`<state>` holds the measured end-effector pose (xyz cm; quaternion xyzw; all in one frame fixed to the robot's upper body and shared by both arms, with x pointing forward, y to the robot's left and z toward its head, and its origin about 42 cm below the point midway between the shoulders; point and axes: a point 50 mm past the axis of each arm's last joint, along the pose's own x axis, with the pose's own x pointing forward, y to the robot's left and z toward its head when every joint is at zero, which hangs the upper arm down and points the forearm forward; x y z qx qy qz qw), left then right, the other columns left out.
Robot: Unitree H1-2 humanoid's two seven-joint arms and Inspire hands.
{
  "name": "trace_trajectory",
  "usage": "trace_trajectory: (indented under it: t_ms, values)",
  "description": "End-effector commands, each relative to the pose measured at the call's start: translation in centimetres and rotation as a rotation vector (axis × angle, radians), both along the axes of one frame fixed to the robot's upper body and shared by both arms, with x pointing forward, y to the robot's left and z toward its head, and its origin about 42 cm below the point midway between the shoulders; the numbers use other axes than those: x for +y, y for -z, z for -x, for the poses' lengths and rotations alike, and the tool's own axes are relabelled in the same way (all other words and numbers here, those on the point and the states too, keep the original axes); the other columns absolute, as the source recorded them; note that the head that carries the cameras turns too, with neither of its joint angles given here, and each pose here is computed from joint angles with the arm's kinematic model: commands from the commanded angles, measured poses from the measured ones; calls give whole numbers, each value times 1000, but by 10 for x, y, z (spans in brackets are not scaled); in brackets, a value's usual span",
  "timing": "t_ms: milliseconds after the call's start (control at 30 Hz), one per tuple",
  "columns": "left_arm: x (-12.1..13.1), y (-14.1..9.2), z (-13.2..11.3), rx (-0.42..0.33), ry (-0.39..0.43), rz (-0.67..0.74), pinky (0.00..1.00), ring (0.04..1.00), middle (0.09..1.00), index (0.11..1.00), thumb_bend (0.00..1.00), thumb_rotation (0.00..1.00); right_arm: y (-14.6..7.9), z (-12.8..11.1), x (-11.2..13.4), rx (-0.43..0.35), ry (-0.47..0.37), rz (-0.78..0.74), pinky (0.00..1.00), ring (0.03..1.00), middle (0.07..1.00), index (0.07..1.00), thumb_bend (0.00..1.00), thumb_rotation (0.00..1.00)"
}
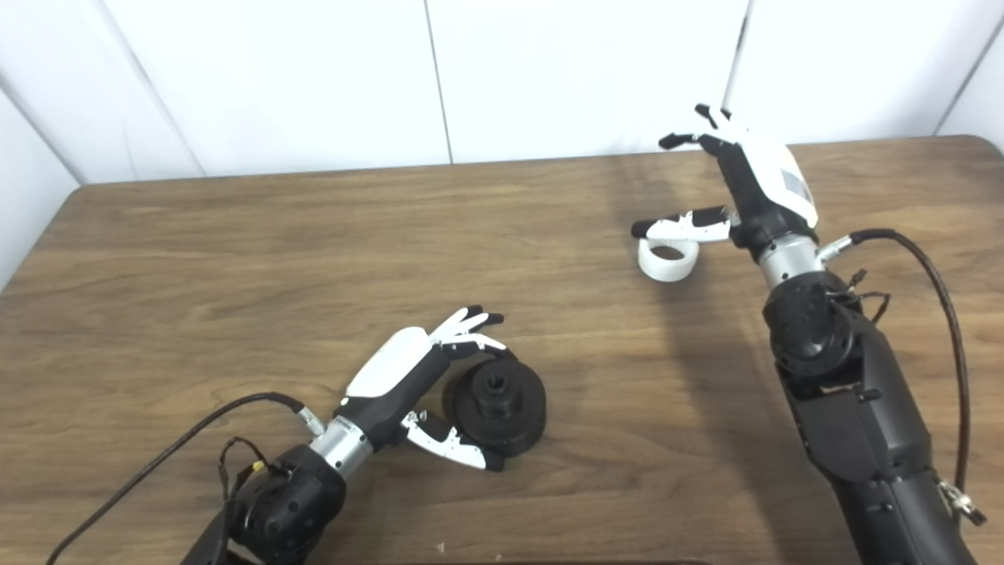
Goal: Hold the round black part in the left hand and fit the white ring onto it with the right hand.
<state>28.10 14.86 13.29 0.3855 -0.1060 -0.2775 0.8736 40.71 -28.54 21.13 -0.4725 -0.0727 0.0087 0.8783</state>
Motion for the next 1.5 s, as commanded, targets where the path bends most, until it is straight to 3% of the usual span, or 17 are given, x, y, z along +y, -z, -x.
trace_trajectory:
  t_ms: [0, 167, 400, 1133, 1300, 1333, 1367, 1400, 1467]
  values:
    - [7, 18, 5, 75, 8, -73, 868, 996, 945, 657, 859, 219, -21, -18, -8, -40, 19, 83, 1000, 1000, 998, 750, 996, 370]
    - [6, 21, 6, 72, 0, -71, 859, 993, 943, 659, 869, 223, -6, -31, -17, 41, 54, 133, 1000, 1000, 1000, 740, 1000, 366]
    - [6, 23, 6, 68, 3, -66, 856, 991, 942, 658, 870, 225, 3, -37, -22, 93, 56, 149, 1000, 1000, 1000, 738, 1000, 353]
    - [3, 24, 7, 76, -2, -64, 859, 994, 947, 659, 862, 220, 11, -38, -29, 109, 49, 126, 1000, 1000, 980, 705, 961, 325]
    - [3, 23, 7, 75, -5, -61, 866, 998, 949, 659, 862, 234, 10, -36, -28, 80, 39, 90, 1000, 1000, 945, 620, 892, 258]
    - [3, 23, 7, 74, -5, -60, 865, 997, 948, 658, 862, 235, 10, -36, -27, 71, 37, 85, 1000, 1000, 937, 557, 713, 205]
    - [3, 24, 7, 75, -5, -60, 864, 997, 948, 658, 862, 238, 10, -36, -27, 62, 35, 80, 1000, 1000, 929, 524, 621, 177]
    - [2, 24, 7, 75, -5, -61, 858, 995, 948, 658, 862, 244, 10, -35, -26, 55, 34, 75, 1000, 1000, 916, 497, 550, 152]
    - [2, 24, 7, 72, -5, -66, 856, 994, 948, 659, 864, 239, 10, -35, -26, 49, 32, 68, 1000, 1000, 909, 489, 532, 145]
